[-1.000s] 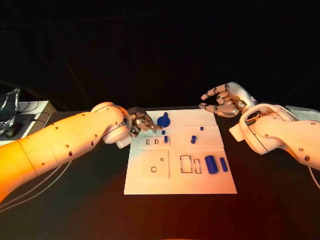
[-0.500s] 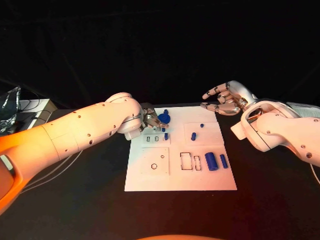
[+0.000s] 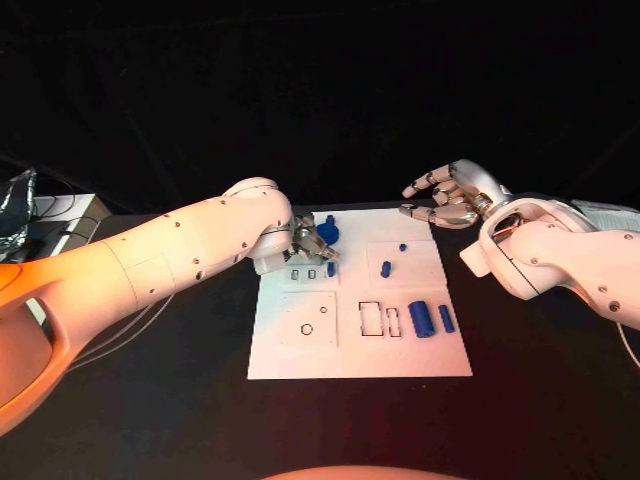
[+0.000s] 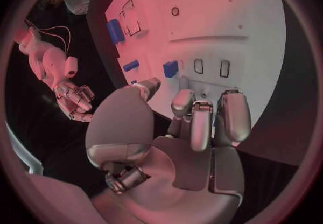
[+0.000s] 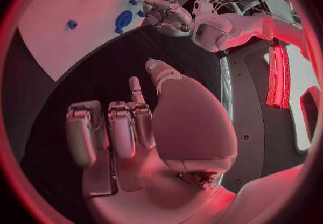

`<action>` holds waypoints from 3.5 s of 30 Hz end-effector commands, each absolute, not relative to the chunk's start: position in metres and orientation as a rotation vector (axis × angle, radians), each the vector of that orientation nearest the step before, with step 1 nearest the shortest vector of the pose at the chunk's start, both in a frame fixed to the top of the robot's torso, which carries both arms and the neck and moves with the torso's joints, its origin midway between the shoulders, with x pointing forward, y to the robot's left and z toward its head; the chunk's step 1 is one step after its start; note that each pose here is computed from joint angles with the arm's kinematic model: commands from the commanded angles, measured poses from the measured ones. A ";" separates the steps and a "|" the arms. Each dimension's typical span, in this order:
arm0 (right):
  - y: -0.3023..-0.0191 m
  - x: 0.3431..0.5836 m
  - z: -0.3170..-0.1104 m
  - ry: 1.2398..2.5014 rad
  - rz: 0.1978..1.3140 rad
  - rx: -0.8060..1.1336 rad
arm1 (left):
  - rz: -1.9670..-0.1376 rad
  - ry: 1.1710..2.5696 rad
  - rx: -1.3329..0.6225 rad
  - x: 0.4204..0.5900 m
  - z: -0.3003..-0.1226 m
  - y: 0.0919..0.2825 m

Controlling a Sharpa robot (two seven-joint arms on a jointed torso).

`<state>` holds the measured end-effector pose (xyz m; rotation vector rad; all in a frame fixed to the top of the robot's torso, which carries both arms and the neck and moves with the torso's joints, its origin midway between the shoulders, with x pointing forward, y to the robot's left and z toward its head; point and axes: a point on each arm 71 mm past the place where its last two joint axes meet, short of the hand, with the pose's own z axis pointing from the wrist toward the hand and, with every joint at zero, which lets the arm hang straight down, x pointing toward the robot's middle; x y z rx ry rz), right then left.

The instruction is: Assemble the parts on the task board

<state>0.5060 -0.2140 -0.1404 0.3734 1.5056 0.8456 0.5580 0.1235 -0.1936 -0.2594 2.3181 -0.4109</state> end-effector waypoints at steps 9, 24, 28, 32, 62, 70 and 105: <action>-0.211 0.506 -0.141 1.520 0.843 0.348 | -0.371 2.380 -0.209 0.559 -0.197 0.119; -0.210 0.507 -0.142 1.529 0.842 0.349 | -0.385 2.397 -0.180 0.557 -0.198 0.113; -0.209 0.508 -0.142 1.531 0.842 0.349 | -0.395 2.400 -0.176 0.557 -0.198 0.112; -0.208 0.508 -0.142 1.533 0.843 0.348 | -0.408 2.398 -0.174 0.557 -0.198 0.109; -0.205 0.513 -0.145 1.550 0.831 0.354 | -0.515 2.435 -0.271 0.556 -0.201 0.111; -0.206 0.513 -0.145 1.552 0.826 0.355 | -0.543 2.410 -0.359 0.557 -0.200 0.122; -0.212 0.512 -0.146 1.552 0.818 0.357 | -0.349 2.312 -0.247 0.551 -0.205 0.140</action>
